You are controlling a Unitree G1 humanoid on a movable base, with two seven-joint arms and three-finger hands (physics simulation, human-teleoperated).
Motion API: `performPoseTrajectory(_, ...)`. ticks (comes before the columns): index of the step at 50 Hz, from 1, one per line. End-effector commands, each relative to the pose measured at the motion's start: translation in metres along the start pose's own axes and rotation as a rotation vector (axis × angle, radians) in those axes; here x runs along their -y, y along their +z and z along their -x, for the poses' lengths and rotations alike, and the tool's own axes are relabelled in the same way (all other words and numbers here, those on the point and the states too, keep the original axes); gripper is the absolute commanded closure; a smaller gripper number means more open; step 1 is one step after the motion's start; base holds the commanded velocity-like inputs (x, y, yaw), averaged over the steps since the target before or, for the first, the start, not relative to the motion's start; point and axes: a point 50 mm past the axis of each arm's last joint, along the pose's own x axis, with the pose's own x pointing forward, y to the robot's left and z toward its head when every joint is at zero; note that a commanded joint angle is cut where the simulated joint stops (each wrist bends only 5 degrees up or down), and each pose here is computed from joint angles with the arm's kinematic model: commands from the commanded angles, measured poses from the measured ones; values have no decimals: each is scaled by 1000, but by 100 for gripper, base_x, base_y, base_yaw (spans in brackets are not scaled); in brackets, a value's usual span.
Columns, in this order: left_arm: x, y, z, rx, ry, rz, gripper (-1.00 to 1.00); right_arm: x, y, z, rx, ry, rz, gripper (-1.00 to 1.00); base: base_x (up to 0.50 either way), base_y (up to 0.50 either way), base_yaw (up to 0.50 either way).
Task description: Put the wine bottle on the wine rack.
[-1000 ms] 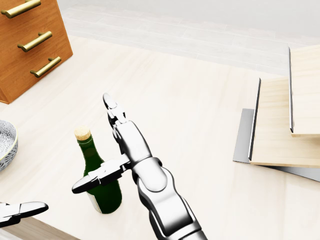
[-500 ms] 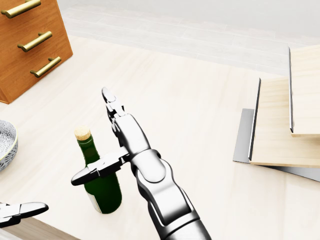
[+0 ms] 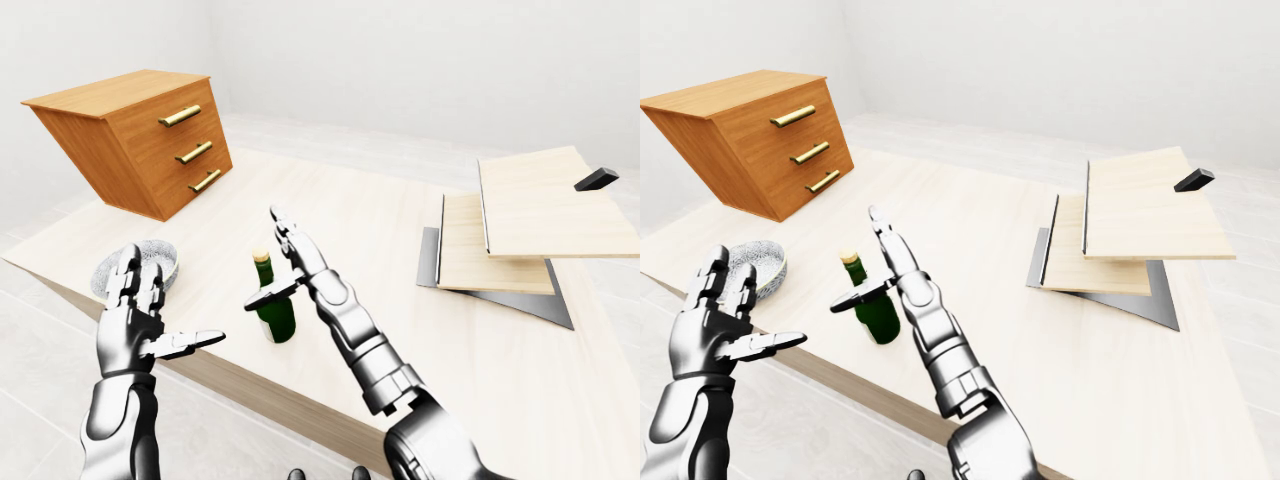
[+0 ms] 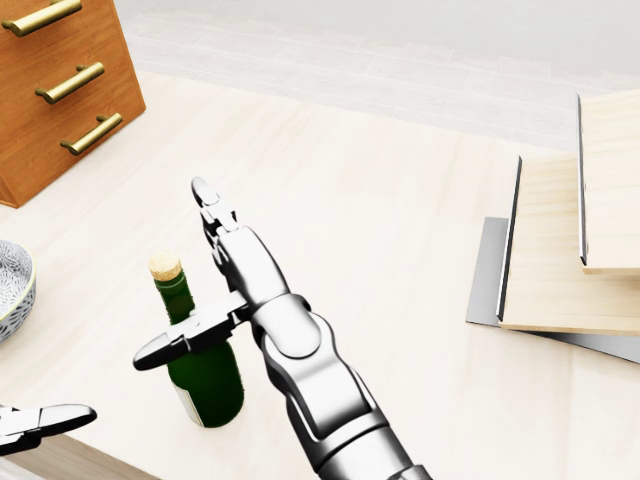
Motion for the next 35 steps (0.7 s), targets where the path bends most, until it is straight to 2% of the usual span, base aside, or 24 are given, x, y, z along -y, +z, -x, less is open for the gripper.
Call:
performPoseTrajectory(1, 0, 1, 0, 3, 1, 1, -100, -5, 0, -3, -6, 21, -6, -100, 0, 0, 0)
performPoseTrajectory(20, 0, -1, -1, -3, 3, 2, -100, -11, 0, -3, -4, 48, -16, -100, 0, 0, 0)
performPoseTrajectory(22, 0, 0, -1, -1, 3, 3, -100, -11, 1, -3, -1, 48, -18, -4, 0, 0, 0)
performPoseTrajectory(23, 0, -1, -1, -2, 2, 3, -100, -11, 1, -3, 1, 49, -18, 62, 0, 0, 0)
performPoseTrajectory(24, -1, -1, -1, -4, 3, 4, -100, -11, 2, -3, 2, 51, -19, 100, 0, 0, 0)
performPoseTrajectory(35, -1, -2, -1, -9, 2, 4, -100, -13, -2, -1, 1, 56, -28, 100, 0, 0, 0)
